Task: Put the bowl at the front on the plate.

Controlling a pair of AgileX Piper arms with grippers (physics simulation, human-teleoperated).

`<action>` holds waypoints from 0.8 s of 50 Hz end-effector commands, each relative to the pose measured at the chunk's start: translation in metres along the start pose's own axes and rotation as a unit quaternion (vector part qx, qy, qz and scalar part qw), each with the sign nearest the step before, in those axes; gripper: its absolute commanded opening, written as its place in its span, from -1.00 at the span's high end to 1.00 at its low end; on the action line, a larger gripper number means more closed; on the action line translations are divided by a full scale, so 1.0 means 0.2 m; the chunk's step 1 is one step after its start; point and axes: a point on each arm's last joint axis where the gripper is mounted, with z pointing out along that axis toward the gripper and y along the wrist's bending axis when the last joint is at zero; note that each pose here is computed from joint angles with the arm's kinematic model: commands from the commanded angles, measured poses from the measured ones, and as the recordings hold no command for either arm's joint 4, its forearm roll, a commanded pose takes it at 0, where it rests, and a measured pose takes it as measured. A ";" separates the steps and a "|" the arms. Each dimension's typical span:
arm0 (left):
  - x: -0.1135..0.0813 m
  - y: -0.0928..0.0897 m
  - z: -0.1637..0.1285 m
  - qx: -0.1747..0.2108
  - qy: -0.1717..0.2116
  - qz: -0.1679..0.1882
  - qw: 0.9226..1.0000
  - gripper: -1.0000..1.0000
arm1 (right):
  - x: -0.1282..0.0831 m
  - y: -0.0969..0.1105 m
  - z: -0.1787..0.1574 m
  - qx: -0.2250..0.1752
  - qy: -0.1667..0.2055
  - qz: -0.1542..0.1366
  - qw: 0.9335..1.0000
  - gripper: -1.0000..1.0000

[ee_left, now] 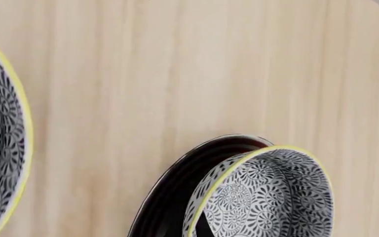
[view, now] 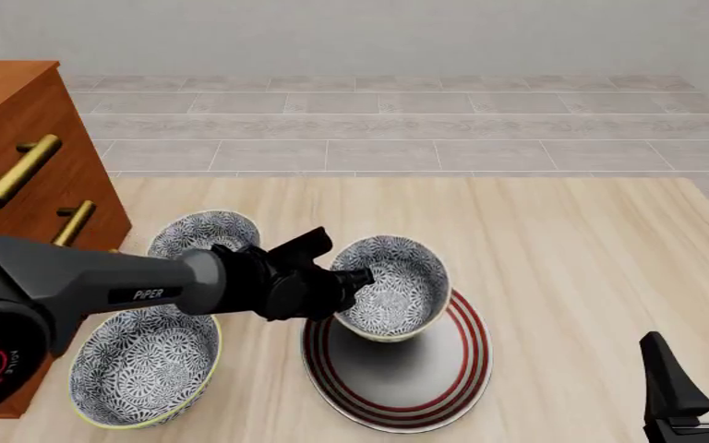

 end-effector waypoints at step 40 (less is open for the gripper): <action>-0.06 -0.05 -0.29 0.004 -0.005 0.016 1.000 -1.00 | 0.01 0.00 0.00 0.000 0.000 0.000 1.000 -1.00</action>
